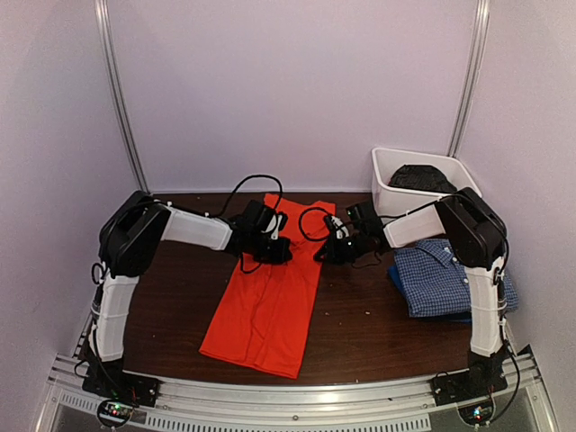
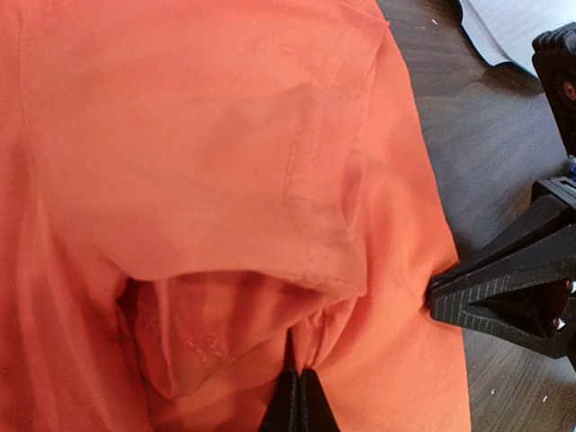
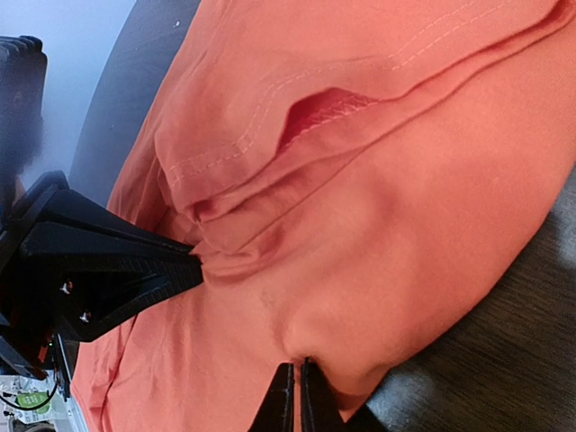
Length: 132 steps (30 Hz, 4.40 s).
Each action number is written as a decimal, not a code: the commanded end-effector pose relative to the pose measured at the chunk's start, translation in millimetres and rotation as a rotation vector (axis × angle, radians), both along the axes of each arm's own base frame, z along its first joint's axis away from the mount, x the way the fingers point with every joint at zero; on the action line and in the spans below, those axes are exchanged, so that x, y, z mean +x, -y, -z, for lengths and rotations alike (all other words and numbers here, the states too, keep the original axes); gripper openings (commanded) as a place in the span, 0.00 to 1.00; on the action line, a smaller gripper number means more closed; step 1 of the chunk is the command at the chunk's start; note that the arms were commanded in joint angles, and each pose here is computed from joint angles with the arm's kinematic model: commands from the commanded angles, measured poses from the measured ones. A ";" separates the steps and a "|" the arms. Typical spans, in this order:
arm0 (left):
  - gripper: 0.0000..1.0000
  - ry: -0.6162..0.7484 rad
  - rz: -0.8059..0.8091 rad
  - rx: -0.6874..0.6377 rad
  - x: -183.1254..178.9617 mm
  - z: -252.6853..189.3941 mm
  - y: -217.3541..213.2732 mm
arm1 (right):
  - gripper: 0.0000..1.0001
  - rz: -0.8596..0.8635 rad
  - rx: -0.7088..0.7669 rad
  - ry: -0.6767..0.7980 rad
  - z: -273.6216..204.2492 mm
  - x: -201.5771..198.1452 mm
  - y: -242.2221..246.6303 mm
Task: Fold and stack the mixed laundry pile
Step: Rotate the rectangle-folded T-shirt at the center of the board, then pick up the rectangle-folded T-shirt from the corner of the board, then fold the rectangle-folded shirt at the center of the board.
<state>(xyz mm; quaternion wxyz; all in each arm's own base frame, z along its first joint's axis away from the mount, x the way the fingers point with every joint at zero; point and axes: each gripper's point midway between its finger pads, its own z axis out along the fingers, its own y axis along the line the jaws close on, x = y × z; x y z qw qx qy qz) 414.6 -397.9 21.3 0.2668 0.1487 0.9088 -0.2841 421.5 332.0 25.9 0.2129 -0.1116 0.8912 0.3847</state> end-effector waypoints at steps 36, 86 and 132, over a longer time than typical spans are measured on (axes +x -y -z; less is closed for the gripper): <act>0.29 0.008 0.183 0.243 -171.4 -0.7 -67.4 | 0.37 -0.157 0.088 0.056 -89.3 -14.8 6.0; 0.00 -0.178 0.244 -0.031 -312.8 -0.6 -57.7 | 0.00 -0.221 -0.028 -0.290 12.2 -301.4 53.3; 0.00 0.293 -0.099 0.078 7.8 -67.8 -74.3 | 0.00 -0.049 -0.104 0.253 -52.7 27.4 17.1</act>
